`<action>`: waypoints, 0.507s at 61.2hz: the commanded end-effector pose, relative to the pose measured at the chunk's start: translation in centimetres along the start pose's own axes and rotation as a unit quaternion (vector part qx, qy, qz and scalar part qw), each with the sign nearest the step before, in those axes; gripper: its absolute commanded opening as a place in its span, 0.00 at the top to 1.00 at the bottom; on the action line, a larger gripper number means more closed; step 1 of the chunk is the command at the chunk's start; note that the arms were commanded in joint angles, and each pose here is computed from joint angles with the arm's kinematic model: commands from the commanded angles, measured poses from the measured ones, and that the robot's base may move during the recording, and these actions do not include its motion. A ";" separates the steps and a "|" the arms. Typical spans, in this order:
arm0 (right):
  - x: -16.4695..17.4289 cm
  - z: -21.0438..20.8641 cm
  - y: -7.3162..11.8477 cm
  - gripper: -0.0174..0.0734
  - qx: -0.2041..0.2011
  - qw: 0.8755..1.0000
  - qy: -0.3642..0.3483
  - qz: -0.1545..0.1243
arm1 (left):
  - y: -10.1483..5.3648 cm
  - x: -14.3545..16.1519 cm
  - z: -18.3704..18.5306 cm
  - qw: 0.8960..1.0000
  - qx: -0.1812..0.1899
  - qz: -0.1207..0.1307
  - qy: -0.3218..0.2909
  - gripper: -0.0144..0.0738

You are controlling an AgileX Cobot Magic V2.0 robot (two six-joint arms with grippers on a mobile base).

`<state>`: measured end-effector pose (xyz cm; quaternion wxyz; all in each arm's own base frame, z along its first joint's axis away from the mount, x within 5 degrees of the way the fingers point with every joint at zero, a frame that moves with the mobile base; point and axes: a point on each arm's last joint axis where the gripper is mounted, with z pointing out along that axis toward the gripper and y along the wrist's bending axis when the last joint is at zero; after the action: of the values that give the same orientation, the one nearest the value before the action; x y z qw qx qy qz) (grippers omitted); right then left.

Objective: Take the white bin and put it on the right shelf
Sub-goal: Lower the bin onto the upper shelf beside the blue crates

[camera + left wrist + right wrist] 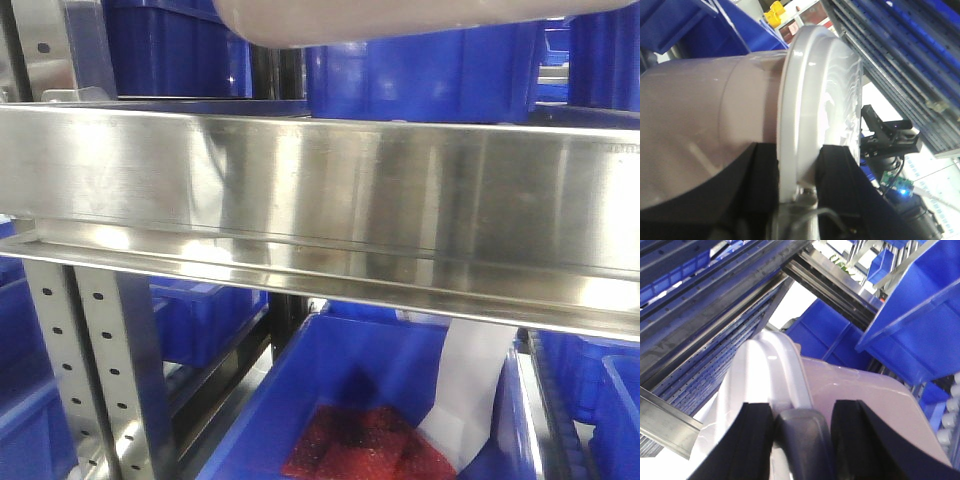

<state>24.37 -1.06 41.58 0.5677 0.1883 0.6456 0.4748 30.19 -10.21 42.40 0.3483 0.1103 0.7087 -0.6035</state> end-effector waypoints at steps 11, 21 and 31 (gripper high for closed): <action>0.8 1.3 0.9 0.74 -0.086 0.993 0.080 0.025 | -2.1 -0.3 0.0 0.996 -0.029 0.078 -0.017 0.98; 1.3 2.6 -1.1 0.74 -0.076 0.989 0.119 0.038 | -1.0 -0.4 0.2 0.996 -0.049 0.078 -0.012 0.98; 1.7 3.1 -2.2 0.74 -0.069 0.986 0.146 0.041 | 0.4 0.0 1.3 0.997 -0.043 0.059 0.014 0.98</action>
<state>28.52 -0.88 36.54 0.4646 0.1677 0.7079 0.5049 31.85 -10.36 40.52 0.3698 0.1059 0.7513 -0.5363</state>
